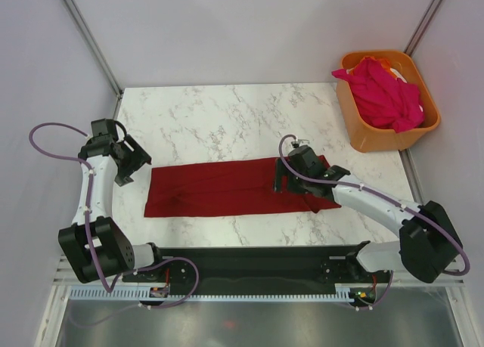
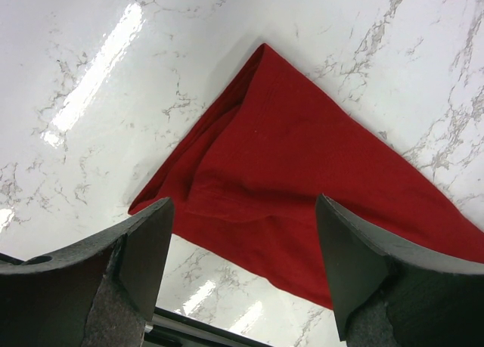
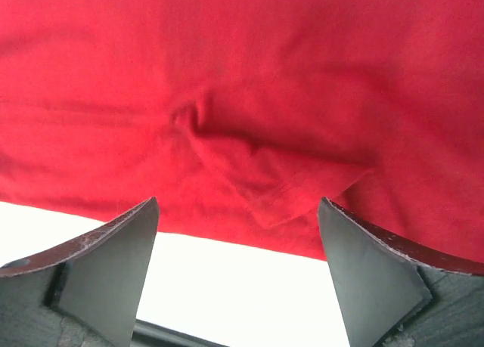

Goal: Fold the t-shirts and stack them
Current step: Fold the tshirt

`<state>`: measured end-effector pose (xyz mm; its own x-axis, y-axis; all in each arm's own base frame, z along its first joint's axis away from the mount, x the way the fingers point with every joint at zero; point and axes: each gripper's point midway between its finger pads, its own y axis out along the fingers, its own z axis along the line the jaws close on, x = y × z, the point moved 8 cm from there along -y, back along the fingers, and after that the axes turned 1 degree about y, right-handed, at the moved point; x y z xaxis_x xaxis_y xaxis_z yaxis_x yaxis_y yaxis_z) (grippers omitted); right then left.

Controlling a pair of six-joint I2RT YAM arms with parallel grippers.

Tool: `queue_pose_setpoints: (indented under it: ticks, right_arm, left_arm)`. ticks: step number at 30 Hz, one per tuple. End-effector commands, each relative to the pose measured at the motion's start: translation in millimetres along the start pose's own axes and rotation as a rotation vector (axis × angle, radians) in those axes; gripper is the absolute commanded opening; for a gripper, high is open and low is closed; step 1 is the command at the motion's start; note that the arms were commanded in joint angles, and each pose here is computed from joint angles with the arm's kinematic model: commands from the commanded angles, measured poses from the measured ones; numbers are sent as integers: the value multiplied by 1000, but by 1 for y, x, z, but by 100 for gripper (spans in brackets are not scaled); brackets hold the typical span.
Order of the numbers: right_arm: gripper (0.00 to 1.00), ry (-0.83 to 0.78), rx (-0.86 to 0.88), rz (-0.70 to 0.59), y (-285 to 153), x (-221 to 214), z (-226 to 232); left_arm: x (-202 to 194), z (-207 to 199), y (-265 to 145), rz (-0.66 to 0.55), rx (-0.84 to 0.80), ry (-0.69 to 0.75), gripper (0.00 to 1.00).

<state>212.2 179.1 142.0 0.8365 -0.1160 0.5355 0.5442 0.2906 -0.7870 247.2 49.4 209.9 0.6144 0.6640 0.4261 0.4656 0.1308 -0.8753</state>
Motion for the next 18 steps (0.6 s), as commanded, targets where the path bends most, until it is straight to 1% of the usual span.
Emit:
queue_pose_setpoints:
  ticks: [1, 2, 3, 5, 6, 9, 13, 18]
  right_arm:
    - [95, 24, -143, -137, -14, 29, -11]
    - [98, 39, -199, -133, -14, 30, -21]
    - [98, 76, -260, -129, -10, 37, -37]
    - [98, 123, -321, -107, -4, 39, -60]
    - [98, 172, -368, -100, -1, 45, -78]
    - [98, 213, -448, -108, 5, 53, -98]
    - [98, 223, -490, -98, 17, 59, -106]
    - [96, 221, -512, 25, 50, 42, -112]
  left_arm:
    - [2, 0, -6, -38, -20, 36, 82]
    - [3, -1, -7, -40, -23, 36, 82]
    - [3, -1, -7, -40, -23, 37, 82]
    - [2, -2, -6, -30, -28, 40, 82]
    - [1, -3, -5, -27, -34, 43, 82]
    - [0, -7, -4, -18, -45, 55, 82]
    - [-2, -10, -3, -10, -54, 67, 82]
    - [-4, -13, -5, -10, -66, 78, 81]
